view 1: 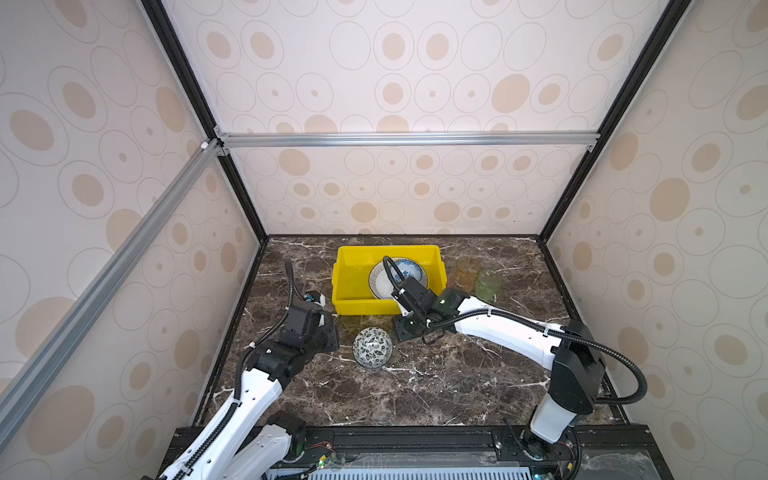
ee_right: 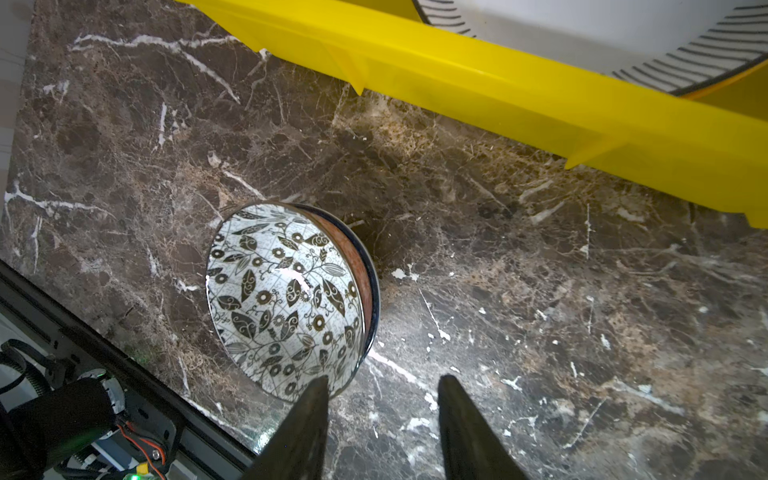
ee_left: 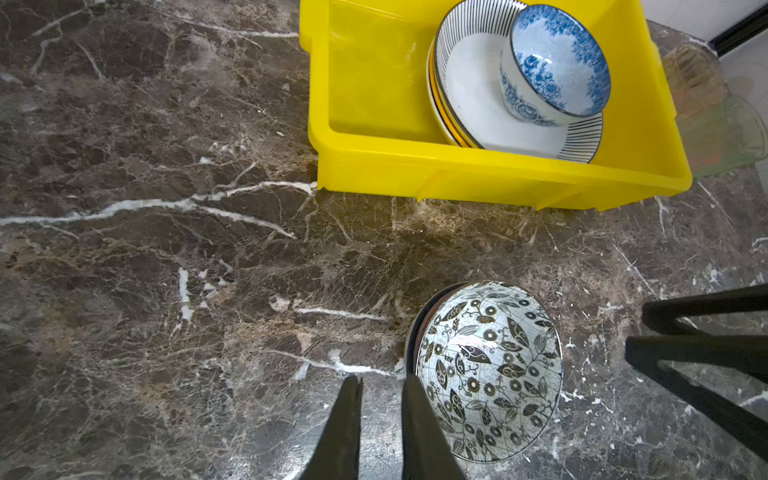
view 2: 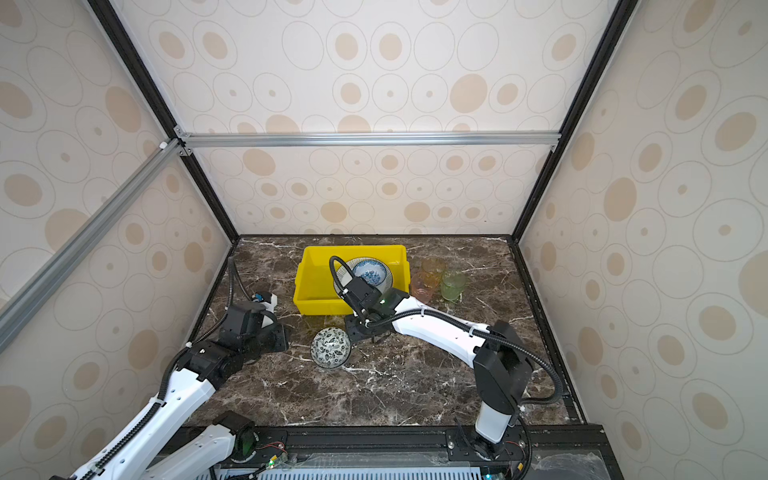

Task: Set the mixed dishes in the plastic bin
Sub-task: 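Lower the right gripper onto the rim of the leaf-patterned bowl stack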

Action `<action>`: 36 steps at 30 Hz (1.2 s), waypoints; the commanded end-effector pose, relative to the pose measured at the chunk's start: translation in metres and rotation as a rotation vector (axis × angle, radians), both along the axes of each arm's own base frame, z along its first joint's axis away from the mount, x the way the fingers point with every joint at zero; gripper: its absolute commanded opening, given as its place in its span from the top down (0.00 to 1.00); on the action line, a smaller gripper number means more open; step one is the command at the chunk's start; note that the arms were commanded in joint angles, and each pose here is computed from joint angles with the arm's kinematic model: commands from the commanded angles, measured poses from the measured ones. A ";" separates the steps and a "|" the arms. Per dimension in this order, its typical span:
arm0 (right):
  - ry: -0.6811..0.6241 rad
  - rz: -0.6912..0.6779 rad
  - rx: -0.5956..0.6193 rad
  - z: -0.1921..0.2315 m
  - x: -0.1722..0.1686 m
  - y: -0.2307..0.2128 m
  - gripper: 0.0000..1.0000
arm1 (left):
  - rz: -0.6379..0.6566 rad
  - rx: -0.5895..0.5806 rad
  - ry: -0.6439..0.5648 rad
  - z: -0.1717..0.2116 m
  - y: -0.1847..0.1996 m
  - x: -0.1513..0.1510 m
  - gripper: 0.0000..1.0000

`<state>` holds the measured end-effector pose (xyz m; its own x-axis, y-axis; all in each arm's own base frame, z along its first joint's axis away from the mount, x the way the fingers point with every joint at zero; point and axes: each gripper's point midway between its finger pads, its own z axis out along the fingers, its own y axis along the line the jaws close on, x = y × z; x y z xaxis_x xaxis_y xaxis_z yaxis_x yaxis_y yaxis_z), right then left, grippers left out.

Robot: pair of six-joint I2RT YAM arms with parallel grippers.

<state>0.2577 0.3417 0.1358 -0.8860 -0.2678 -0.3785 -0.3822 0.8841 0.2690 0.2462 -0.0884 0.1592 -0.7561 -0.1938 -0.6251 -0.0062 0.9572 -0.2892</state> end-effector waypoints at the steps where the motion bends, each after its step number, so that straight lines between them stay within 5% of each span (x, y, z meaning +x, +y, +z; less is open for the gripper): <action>1: 0.007 0.003 -0.009 0.000 -0.002 0.007 0.54 | 0.069 -0.018 0.007 -0.002 0.008 -0.002 0.80; 36: 0.044 -0.005 -0.090 -0.041 0.004 0.027 0.65 | 0.110 -0.002 0.038 -0.020 0.011 0.008 0.78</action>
<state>0.2621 0.3656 0.0954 -0.9029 -0.2908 -0.3166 -0.3703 0.9002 0.2293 0.2512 -0.0793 0.1373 -0.7627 -0.2644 -0.5903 -0.1103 0.9525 -0.2840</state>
